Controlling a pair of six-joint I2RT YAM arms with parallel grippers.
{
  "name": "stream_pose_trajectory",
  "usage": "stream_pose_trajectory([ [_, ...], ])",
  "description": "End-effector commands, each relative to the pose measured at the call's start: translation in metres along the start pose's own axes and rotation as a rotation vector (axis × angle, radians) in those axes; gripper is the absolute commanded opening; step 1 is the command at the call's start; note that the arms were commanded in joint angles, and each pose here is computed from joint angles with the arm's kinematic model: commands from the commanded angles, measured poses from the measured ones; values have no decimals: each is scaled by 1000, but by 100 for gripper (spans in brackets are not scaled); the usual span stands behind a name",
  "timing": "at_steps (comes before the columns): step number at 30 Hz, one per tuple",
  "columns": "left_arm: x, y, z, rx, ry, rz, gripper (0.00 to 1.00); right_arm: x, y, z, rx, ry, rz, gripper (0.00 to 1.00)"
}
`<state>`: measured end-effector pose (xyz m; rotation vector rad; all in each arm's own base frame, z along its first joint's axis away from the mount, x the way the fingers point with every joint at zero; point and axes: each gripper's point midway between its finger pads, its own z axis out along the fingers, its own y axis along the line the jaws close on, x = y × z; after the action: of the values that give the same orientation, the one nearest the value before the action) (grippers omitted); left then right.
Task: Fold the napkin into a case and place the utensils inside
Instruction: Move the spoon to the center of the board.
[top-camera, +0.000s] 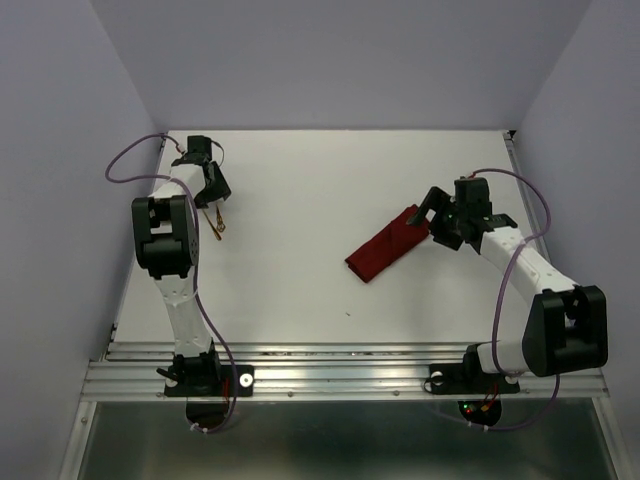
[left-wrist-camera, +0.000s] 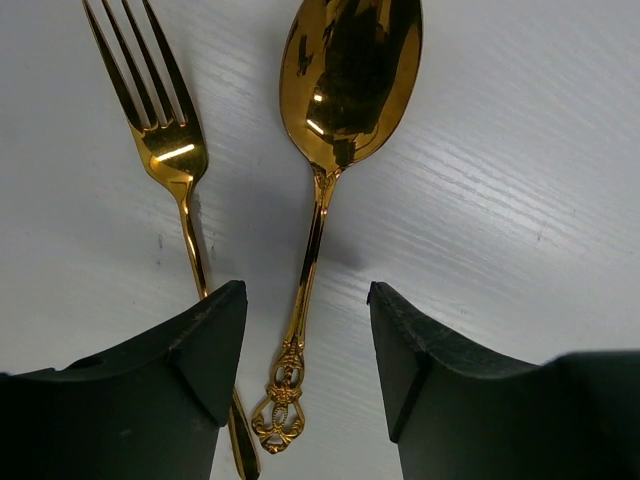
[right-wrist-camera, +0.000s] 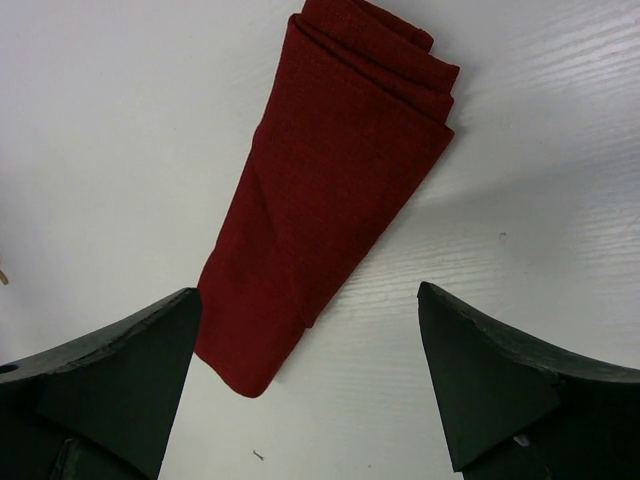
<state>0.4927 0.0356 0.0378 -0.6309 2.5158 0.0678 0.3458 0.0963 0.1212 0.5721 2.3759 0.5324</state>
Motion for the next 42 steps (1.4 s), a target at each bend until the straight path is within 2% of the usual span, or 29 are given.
stream_pose_trajectory([
  [1, 4, -8, -2, 37, 10, 25, 62, -4, 4, -8, -15, -34, 4, 94],
  [4, 14, -13, 2, 47, 34, 40, 62, -1, 1, -7, -8, -28, 7, 94],
  [7, 23, -30, 1, 95, 56, 55, 56, 2, -2, -8, -1, -26, 6, 94],
  [8, 26, -40, -3, 147, 68, 58, 53, 2, -2, -9, 2, -28, 6, 94],
  [10, 41, -82, -13, 239, 77, 121, 52, 3, -5, -11, 8, -32, 8, 94],
  [14, 48, -136, -26, 355, 73, 187, 52, 6, -7, -12, 12, -34, 12, 94],
  [16, 35, -168, -38, 413, 17, 222, 53, 8, -9, -13, 15, -31, 12, 95],
  [20, 8, -188, -55, 442, -74, 253, 52, 11, -14, -16, 31, -33, 5, 95],
  [25, -31, -169, -74, 223, -235, 378, 55, 15, -21, -15, 60, -31, 22, 95],
  [27, -32, -155, -71, 161, -222, 435, 56, 15, -21, -15, 57, -27, 24, 95],
  [28, -32, -147, -69, 126, -218, 509, 56, 14, -21, -14, 62, -31, 22, 95],
  [30, -36, -125, -62, -1, -227, 548, 59, 11, -22, -13, 75, -36, 23, 95],
  [32, -38, -112, -54, -13, -221, 569, 67, 7, -21, -12, 82, -40, 17, 95],
  [34, -40, -108, -43, 22, -205, 531, 72, 8, -23, -7, 96, -20, 5, 95],
  [37, -54, -94, -36, 18, -200, 475, 74, 3, -22, -4, 111, -14, -2, 95],
  [42, -56, -103, -11, 65, -183, 503, 74, 3, -22, 0, 113, -1, -10, 95],
])
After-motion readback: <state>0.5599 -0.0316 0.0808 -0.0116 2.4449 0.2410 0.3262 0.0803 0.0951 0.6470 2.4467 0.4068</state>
